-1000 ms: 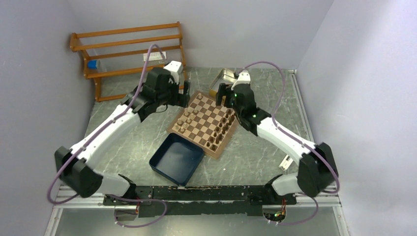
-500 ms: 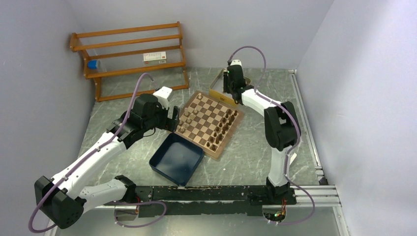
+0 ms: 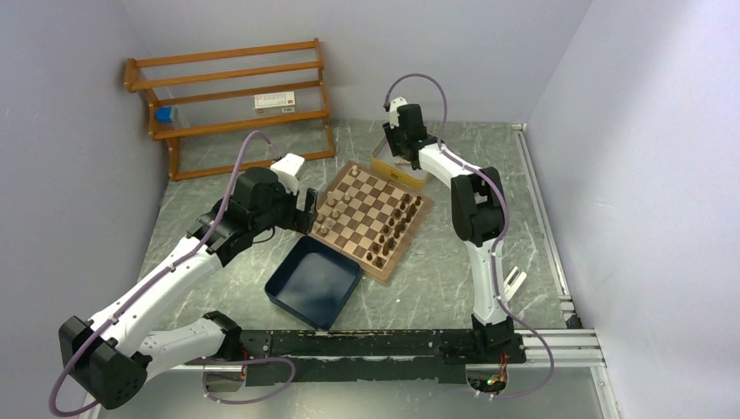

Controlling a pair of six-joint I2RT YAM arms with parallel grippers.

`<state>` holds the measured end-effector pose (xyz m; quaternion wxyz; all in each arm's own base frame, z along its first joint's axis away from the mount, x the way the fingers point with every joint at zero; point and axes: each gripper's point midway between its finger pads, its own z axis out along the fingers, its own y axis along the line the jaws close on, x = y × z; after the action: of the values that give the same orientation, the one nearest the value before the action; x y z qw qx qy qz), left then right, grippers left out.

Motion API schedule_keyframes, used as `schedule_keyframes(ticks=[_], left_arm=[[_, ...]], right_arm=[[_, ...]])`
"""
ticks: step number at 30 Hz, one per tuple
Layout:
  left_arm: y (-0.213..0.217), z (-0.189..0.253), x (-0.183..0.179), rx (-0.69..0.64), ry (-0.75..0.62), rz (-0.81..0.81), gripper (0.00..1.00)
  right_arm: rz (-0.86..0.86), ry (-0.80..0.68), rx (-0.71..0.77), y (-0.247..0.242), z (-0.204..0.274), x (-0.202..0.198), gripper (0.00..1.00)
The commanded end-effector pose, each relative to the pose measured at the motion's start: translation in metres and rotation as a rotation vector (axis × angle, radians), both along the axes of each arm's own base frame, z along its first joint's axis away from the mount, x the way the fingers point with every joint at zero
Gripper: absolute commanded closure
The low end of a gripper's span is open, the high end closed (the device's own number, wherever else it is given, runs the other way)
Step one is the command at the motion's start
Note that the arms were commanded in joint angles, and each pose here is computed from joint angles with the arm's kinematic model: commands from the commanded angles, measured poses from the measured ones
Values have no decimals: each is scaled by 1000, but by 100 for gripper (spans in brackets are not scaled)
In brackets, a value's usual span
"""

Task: Set up the chess pieces on the board
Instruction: Pick up the chess piece from the storage box.

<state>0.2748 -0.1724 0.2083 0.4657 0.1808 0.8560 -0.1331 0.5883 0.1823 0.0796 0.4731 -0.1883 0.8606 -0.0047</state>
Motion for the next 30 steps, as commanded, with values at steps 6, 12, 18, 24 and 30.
schedule_keyframes(ticks=[6, 12, 18, 24, 30], left_arm=[[-3, 7, 5, -4, -38, -3, 6], [-1, 6, 6, 3, -40, 7, 6], [0, 6, 7, 4, -42, 10, 6], [0, 6, 7, 7, -43, 12, 6], [1, 8, 7, 6, -48, 16, 6]], right_arm=[[147, 44, -86, 10, -27, 21, 59], [149, 76, -132, 3, -41, 21, 59], [149, 122, -163, -6, -50, 21, 59], [148, 145, -158, -11, -55, 21, 63], [151, 142, -145, -10, -56, 25, 71]])
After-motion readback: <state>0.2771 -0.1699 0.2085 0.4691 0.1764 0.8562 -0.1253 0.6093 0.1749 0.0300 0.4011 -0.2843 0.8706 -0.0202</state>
